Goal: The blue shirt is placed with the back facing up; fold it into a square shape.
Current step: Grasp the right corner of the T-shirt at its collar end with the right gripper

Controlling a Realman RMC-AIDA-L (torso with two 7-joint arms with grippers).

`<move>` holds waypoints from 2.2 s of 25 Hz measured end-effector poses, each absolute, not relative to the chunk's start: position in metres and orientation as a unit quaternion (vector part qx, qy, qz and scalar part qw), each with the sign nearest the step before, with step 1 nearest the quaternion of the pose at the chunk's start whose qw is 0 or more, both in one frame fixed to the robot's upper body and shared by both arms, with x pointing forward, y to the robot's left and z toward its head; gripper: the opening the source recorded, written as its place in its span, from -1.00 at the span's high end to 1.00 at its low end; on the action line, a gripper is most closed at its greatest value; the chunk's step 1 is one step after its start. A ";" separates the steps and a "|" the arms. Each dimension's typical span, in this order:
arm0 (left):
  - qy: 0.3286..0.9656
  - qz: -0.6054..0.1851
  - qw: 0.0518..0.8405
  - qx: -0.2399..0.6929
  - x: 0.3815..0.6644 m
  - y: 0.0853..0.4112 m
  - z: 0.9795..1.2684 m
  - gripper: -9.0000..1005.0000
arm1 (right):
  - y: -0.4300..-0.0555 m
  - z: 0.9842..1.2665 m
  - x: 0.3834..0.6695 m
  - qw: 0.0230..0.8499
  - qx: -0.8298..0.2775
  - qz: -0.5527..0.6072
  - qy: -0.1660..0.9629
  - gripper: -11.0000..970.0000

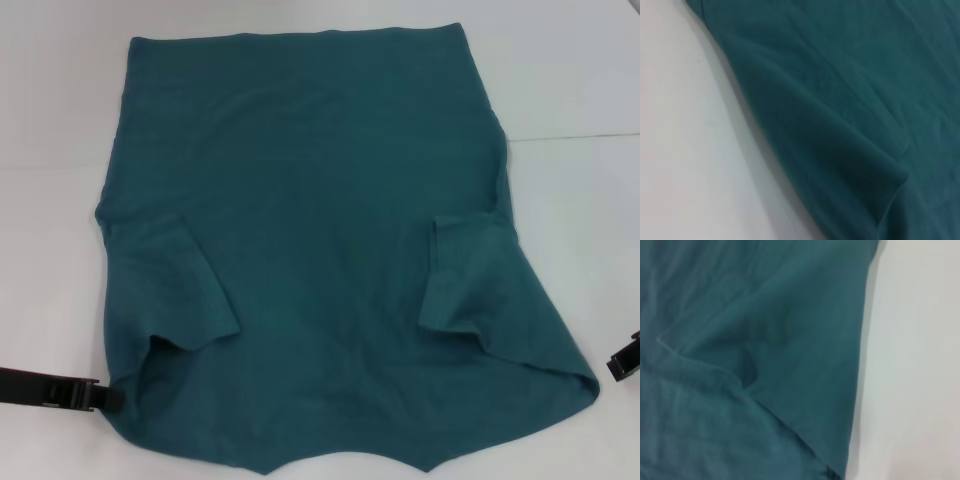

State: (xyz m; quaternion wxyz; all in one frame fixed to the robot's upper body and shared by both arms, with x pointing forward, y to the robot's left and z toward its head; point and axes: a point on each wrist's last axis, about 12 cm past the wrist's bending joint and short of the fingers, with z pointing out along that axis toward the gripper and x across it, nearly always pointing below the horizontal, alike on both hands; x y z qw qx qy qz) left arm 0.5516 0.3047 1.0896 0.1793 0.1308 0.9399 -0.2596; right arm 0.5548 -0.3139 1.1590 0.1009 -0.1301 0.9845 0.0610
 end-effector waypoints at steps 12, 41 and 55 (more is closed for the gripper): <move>0.941 -0.259 0.178 0.129 0.552 0.305 1.088 0.88 | -0.296 1.147 0.558 0.089 -0.151 0.047 0.983 -0.13; 0.941 -0.259 0.175 0.132 0.556 0.302 1.087 0.87 | -0.275 1.125 0.570 0.073 -0.182 0.050 0.979 -0.12; 0.941 -0.259 0.175 0.132 0.556 0.302 1.087 0.86 | -0.270 1.119 0.572 0.068 -0.190 0.047 0.978 -0.03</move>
